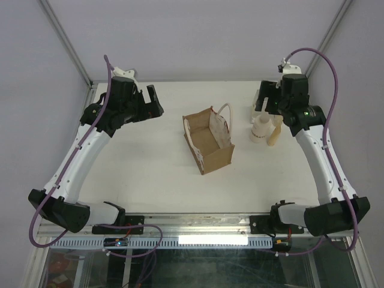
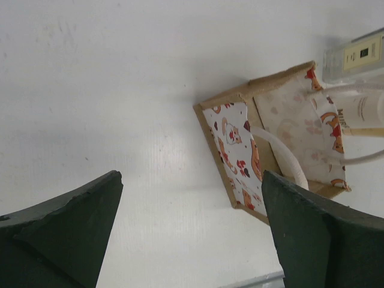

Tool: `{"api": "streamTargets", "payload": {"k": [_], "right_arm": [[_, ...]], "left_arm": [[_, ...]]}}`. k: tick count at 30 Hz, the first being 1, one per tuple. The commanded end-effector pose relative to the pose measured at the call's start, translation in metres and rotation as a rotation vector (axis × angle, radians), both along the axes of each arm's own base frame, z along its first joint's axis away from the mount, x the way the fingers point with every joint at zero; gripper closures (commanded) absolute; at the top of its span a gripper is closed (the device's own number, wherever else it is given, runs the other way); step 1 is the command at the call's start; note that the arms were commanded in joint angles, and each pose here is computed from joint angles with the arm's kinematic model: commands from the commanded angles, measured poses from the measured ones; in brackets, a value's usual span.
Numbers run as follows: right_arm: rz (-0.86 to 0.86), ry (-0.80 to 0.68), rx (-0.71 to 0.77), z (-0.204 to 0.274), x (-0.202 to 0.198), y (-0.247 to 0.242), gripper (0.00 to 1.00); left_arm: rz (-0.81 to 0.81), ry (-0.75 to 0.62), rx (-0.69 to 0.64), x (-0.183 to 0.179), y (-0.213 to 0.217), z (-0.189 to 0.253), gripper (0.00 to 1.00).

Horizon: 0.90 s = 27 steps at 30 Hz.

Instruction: Take the personal care products out of the canvas bag

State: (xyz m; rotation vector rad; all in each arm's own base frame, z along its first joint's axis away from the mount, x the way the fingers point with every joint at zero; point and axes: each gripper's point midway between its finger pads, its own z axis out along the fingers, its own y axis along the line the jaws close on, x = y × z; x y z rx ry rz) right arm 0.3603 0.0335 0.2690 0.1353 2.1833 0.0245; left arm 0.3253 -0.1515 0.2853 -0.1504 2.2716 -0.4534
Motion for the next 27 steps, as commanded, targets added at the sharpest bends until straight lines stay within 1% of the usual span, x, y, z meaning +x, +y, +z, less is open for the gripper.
{"api": "streamTargets", "payload": {"k": [1,4,8,10,13,15,19,27], "right_arm": [[0.241,-0.227,0.122,0.091,-0.019,0.061,0.17],[0.358,-0.371,0.209,0.141,-0.040,0.082,0.15],[0.441,-0.590,0.256,0.204,-0.081,0.085,0.12],[0.450,-0.696,0.252,0.230,-0.100,0.080,0.11],[0.403,-0.818,0.252,0.257,-0.123,0.065,0.08],[0.364,-0.863,0.247,0.265,-0.132,0.055,0.07],[0.284,-0.891,0.243,0.270,-0.138,0.040,0.07],[0.243,-0.886,0.232,0.266,-0.136,0.033,0.07]], "left_arm": [[0.066,-0.206,0.030,0.011,0.018,0.066,0.01],[0.109,-0.310,0.051,0.011,0.032,0.103,0.01],[0.166,-0.461,0.084,0.002,0.054,0.153,0.01],[0.194,-0.533,0.088,-0.007,0.065,0.176,0.01],[0.223,-0.625,0.075,-0.021,0.076,0.204,0.01],[0.231,-0.665,0.065,-0.028,0.081,0.216,0.01],[0.240,-0.693,0.056,-0.034,0.084,0.227,0.01],[0.235,-0.671,0.066,-0.031,0.083,0.219,0.01]]}}
